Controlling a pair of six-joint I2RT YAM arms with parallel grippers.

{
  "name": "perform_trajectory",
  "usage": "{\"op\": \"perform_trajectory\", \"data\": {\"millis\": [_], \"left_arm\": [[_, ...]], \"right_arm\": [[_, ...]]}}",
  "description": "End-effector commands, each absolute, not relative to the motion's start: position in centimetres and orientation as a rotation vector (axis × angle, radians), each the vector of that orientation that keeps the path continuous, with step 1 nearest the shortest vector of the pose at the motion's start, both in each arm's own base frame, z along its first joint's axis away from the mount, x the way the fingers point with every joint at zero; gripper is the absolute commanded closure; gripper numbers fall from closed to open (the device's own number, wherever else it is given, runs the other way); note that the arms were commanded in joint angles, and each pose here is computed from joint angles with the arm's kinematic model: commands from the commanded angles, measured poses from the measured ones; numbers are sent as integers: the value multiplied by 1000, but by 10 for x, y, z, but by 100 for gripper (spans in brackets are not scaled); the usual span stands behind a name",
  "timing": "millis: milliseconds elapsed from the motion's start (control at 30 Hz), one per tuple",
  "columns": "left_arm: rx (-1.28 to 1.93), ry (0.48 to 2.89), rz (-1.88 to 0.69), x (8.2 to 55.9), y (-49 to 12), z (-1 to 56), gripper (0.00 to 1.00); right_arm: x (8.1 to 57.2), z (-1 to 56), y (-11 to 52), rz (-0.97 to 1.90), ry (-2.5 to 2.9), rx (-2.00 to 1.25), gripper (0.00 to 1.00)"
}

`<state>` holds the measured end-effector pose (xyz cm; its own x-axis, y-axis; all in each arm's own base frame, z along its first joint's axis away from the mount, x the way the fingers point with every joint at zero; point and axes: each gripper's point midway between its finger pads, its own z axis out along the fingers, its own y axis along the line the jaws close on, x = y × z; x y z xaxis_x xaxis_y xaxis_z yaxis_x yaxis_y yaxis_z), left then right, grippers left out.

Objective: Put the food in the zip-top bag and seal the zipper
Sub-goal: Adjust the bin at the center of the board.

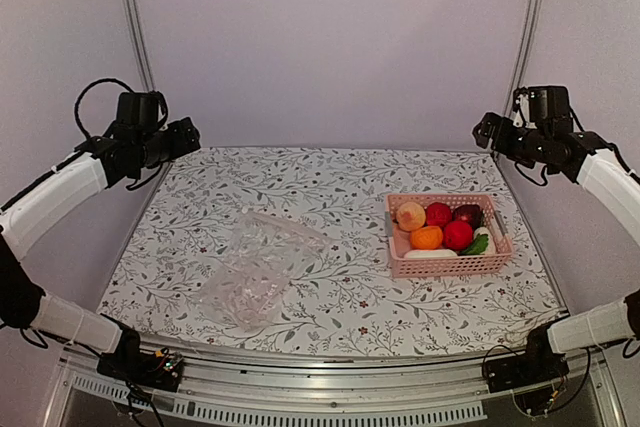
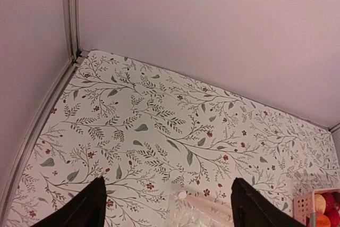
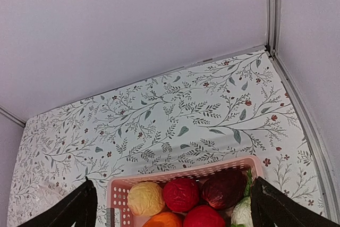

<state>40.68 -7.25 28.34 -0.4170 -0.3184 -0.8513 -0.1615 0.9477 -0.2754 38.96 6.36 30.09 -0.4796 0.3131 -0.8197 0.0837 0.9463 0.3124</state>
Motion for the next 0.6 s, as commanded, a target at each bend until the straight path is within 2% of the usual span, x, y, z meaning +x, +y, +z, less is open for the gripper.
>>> {"op": "perform_trajectory", "data": {"millis": [0,67,167,467,567], "left_arm": [[-261,2067,-296,409,-95,270,24],[-211,2086,-312,407,-105,265,27],[-139,2127,-307,400,-119,258,27],[-110,2284,-317,382,-136,231,30],[-98,2327,-364,374,-145,221,36]], "right_arm": [[377,313,88,473,2012,183,1],[372,313,106,518,2022,44,7],[375,301,118,489,2125,0,14],[399,223,196,475,2451,-132,32],[400,201,223,441,2527,-200,38]]}}
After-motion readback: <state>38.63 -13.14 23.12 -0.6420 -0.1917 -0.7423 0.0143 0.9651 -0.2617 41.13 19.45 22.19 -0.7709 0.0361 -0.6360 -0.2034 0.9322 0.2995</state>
